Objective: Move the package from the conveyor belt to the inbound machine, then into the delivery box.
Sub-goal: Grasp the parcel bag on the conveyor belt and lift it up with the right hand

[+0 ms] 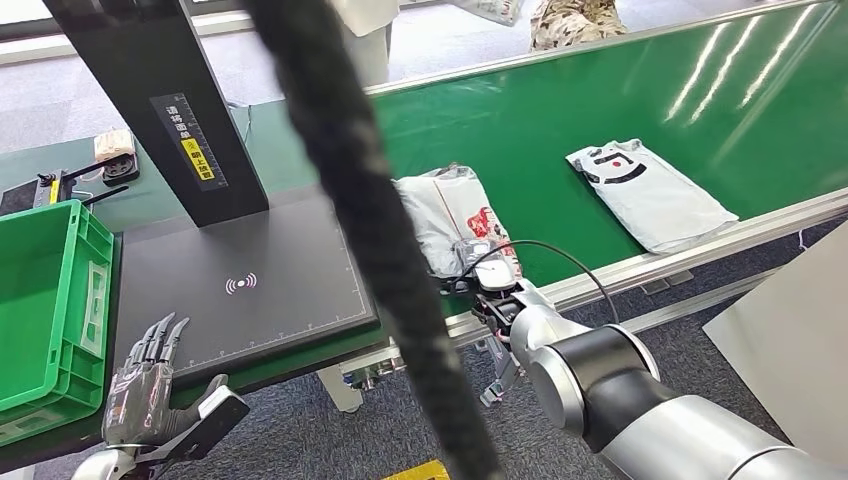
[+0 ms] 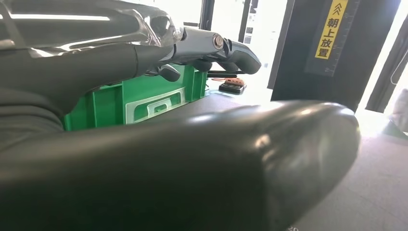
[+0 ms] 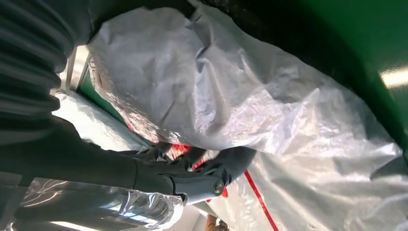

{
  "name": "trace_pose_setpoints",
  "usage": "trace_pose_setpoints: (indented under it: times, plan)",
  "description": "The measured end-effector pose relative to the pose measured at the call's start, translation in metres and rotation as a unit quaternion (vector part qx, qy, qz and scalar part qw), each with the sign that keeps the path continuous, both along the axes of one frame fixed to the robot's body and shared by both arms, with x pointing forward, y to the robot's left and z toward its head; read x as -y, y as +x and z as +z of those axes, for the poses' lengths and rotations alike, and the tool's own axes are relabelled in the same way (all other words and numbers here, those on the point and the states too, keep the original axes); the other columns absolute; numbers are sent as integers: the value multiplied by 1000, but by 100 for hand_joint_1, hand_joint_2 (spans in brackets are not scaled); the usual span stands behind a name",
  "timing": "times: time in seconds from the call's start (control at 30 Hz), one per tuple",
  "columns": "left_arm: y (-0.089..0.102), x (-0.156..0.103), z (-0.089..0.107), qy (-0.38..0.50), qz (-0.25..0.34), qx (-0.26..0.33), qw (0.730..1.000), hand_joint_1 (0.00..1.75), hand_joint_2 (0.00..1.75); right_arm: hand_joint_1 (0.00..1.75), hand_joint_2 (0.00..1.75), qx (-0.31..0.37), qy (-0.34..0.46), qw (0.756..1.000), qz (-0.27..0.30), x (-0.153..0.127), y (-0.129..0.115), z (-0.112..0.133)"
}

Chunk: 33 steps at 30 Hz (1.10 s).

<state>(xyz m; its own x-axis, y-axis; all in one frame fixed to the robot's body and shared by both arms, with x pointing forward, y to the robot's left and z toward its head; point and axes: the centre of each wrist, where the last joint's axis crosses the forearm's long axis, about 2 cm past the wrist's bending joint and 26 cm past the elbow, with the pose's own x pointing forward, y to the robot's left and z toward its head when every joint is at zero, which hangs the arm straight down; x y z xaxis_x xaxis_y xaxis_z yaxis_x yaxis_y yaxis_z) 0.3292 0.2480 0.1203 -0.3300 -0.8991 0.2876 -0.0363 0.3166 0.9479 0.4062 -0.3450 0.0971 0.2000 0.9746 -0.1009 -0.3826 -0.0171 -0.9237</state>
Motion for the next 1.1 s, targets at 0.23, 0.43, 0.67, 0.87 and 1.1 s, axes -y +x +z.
trace_pose_setpoints:
  times: [0.23,0.43,0.67,0.87,1.1]
  plan:
    - [0,0,0,0,0,0,1000,0,0,175,175,13,3,1000,4,0,2,3]
    - [-3,-1,-2,0,0,-1,1000,0,0,175,175,37,5,999,20,-2,0,1]
    - [-10,-2,-4,0,0,-2,1000,0,0,175,175,67,11,997,42,-5,-5,-5]
    - [-11,-1,6,4,15,32,999,0,0,175,175,152,81,982,74,-7,-10,-9]
    - [-8,-7,23,7,29,61,998,0,0,175,175,236,120,959,101,-13,-3,3]
